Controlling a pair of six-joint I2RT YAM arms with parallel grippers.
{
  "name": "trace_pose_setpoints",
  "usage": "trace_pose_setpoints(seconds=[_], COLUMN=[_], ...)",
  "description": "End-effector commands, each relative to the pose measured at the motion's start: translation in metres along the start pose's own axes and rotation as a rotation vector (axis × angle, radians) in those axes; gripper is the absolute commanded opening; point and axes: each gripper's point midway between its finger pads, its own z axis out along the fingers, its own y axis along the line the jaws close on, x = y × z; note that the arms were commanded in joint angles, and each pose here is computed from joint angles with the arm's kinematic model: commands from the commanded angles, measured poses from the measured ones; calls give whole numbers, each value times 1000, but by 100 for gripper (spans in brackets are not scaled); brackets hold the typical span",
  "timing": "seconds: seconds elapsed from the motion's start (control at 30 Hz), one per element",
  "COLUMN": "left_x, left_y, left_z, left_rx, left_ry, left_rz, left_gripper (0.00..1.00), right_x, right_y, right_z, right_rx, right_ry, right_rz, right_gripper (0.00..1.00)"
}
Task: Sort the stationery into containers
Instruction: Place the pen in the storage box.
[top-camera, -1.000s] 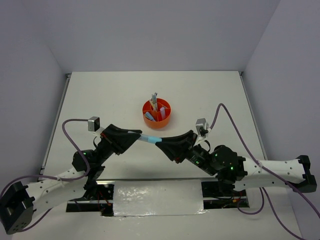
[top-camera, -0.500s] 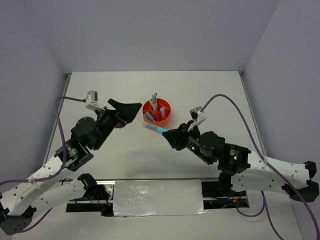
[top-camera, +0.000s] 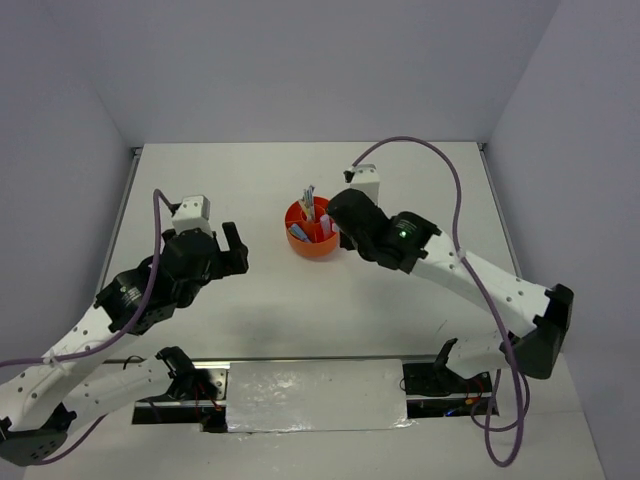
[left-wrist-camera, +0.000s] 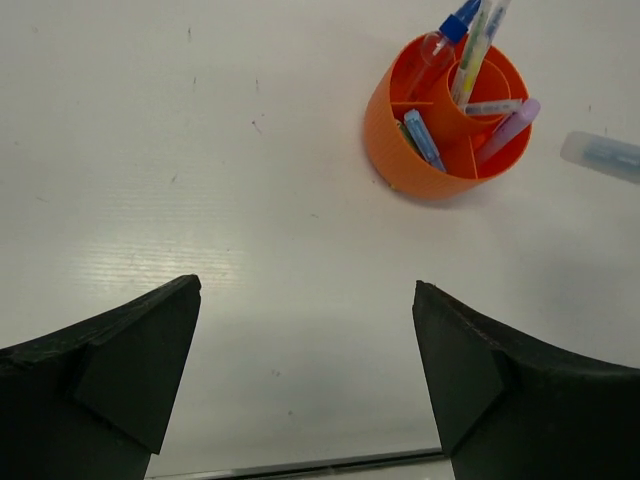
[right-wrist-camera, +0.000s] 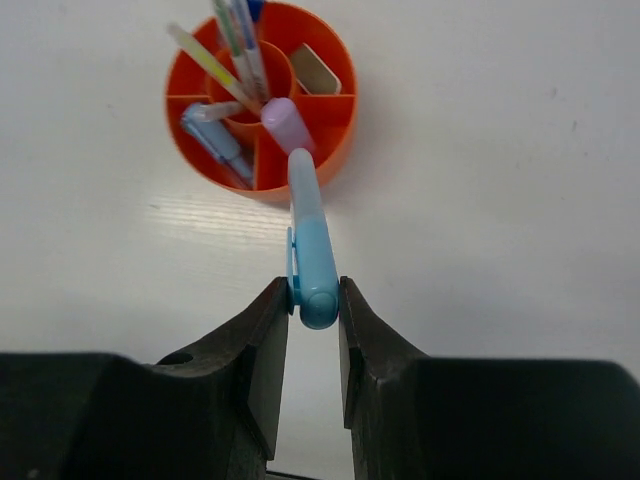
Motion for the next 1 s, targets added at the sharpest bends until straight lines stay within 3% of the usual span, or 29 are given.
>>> trace_pose_setpoints(seconds=[0.0, 0.27, 0.97], left_x=[-1, 24, 25], left_y=[3, -10, 3], left_z=[-11, -5, -12], left_rx=[61, 203, 186], left_ry=[16, 33, 2], left_rz=[166, 255, 219], left_gripper=[99, 99, 99], right_x=[0, -7, -4], right_y=[-11, 9, 16], right_z=[6, 31, 65], right_rx=[60, 42, 58], right_ry=[79, 137, 230], right_rz=[-74, -118, -174], right_gripper=[0, 0, 0])
